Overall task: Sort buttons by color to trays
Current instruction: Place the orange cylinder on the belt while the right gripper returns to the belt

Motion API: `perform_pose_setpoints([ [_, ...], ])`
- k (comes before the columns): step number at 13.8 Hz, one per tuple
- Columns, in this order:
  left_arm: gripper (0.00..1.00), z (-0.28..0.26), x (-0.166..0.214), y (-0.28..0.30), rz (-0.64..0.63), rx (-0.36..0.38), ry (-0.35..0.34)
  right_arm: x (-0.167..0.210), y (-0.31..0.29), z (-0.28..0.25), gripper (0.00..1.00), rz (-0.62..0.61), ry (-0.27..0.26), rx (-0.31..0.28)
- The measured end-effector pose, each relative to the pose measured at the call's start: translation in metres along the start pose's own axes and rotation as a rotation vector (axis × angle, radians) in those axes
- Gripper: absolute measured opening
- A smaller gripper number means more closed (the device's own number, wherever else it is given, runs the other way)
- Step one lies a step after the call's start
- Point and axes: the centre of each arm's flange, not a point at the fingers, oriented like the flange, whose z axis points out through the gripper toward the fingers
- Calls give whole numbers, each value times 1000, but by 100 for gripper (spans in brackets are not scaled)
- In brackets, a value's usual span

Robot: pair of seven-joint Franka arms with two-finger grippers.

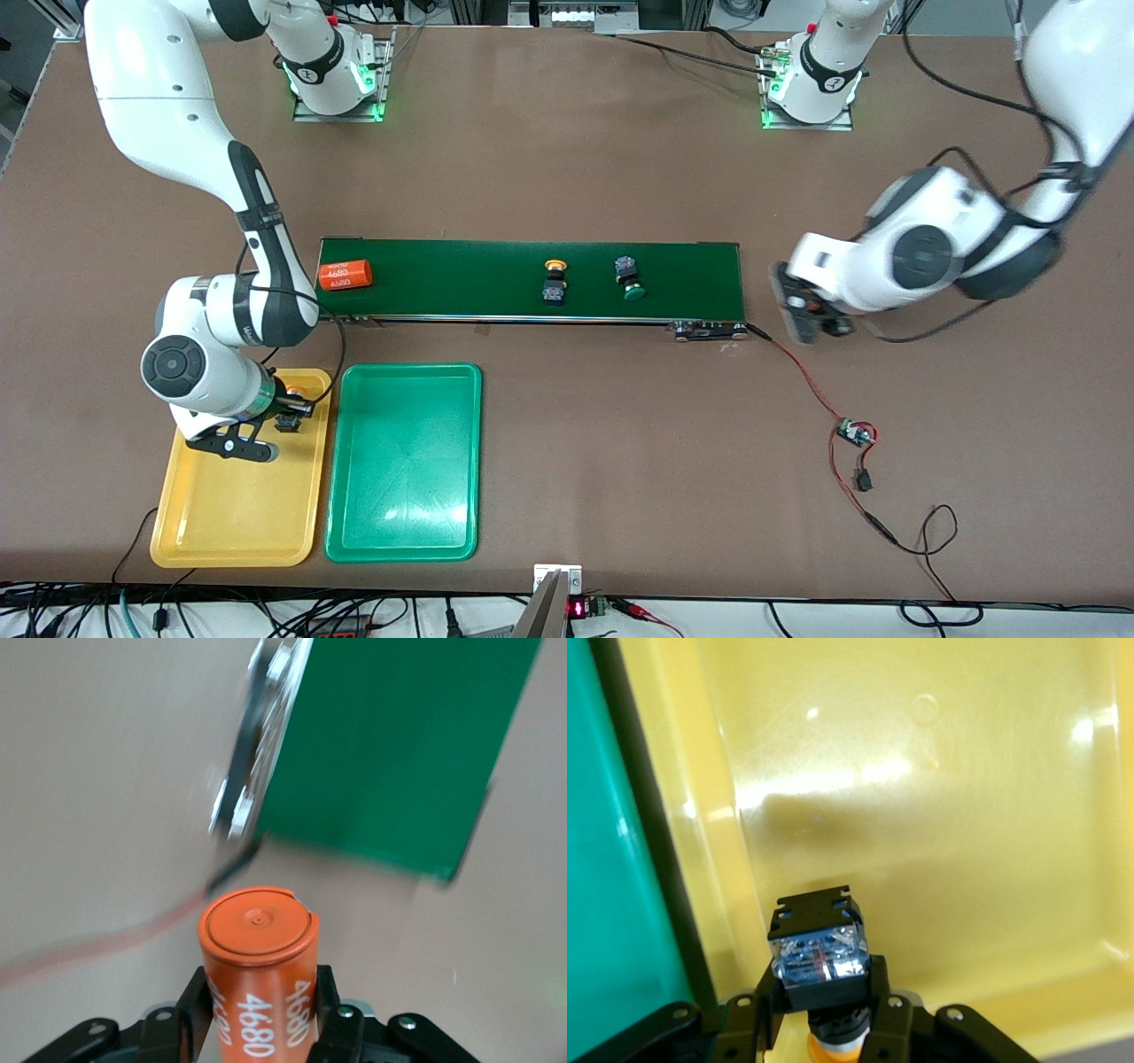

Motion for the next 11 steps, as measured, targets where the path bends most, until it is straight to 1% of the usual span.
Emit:
perform_pose_setpoints([
  [1,50,1,27,15,47,15,10,1,1,3,40,-4,5,0],
  [3,50,11,57,34,104,17,-4,4,4,3,40,-25,16,3],
  [5,50,32,70,41,129,2,-40,7,8,2,55,-23,23,4],
  [7,50,54,80,48,148,-16,-73,11,9,-5,77,-23,36,9],
  [8,50,59,84,51,156,-18,-80,11,8,-13,86,-24,35,11],
  [9,51,58,86,52,160,-16,-81,9,4,-26,98,-25,11,16],
  [10,52,58,86,52,161,-14,-81,3,-5,-44,100,-30,-22,35],
  [11,59,57,86,51,160,-13,-81,-6,-21,-66,100,-34,-57,57],
])
